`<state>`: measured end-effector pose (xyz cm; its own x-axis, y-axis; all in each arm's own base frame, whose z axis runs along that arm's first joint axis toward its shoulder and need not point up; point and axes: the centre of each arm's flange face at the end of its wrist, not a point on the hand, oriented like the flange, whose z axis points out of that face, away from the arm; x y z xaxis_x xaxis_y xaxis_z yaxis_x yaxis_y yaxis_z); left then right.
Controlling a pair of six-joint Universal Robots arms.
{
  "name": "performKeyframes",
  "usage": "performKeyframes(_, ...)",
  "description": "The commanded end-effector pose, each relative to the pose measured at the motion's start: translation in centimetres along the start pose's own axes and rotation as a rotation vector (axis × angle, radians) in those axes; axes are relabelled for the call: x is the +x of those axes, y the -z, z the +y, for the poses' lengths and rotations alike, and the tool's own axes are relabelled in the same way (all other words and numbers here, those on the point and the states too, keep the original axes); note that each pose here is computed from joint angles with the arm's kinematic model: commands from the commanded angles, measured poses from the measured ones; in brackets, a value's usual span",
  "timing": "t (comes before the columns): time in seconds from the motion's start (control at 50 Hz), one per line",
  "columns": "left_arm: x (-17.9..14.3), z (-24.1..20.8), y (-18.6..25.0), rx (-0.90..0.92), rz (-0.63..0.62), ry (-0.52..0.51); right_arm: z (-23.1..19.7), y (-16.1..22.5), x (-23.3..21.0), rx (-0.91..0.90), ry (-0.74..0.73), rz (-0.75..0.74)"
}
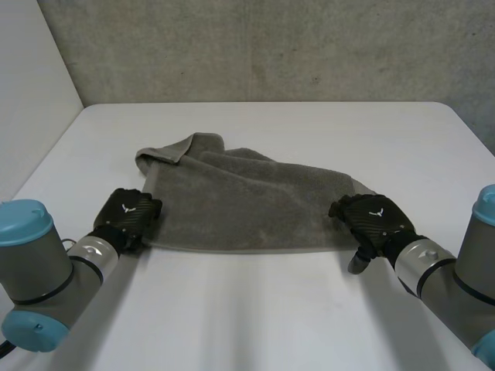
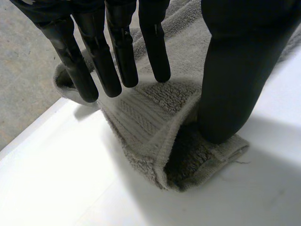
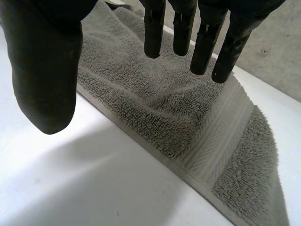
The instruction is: Fold the towel.
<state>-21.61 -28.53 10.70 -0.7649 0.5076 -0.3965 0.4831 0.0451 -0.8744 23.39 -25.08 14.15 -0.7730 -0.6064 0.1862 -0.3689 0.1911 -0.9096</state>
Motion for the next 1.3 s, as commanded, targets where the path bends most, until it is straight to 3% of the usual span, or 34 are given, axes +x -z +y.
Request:
performKeyframes(0.02,0.1,0.1,0.0,-0.003,0.002,0.001,0.4,-1.2,-0.2,-0.008,-0.006,-0.015)
performKeyframes(0.28,-0.3,-0.3,-0.7,0.032,-0.012,-0.009,0.9,-2.5,0.1,-0.016,0.0,-0.011)
performKeyframes(0.52,-2.9,-7.5,1.3,0.216,-0.105,0.029,-1.3,-1.7,0.6,0.039,-0.054,0.024)
performKeyframes(0.62,-3.6,-11.9,3.9,0.315,-0.09,0.165,-3.5,-1.4,-1.5,0.084,-0.151,-0.027)
performKeyframes(0.74,-3.5,-13.0,4.7,0.327,-0.075,0.2,-4.6,-2.1,-3.7,0.097,-0.238,-0.075)
performKeyframes(0.88,-3.1,-13.7,5.0,0.326,-0.058,0.201,-2.5,-4.0,-7.5,0.039,-0.295,-0.161)
performKeyframes(0.96,-3.2,-13.9,5.0,0.329,-0.058,0.202,-1.5,-5.0,-7.5,0.019,-0.319,-0.117)
performKeyframes(1.1,-4.0,-13.7,4.8,0.321,-0.094,0.219,-0.6,-6.8,-4.8,0.014,-0.257,0.107)
performKeyframes(1.3,-5.5,-12.4,4.2,0.282,-0.14,0.234,-1.7,-5.2,1.5,0.021,-0.161,0.274)
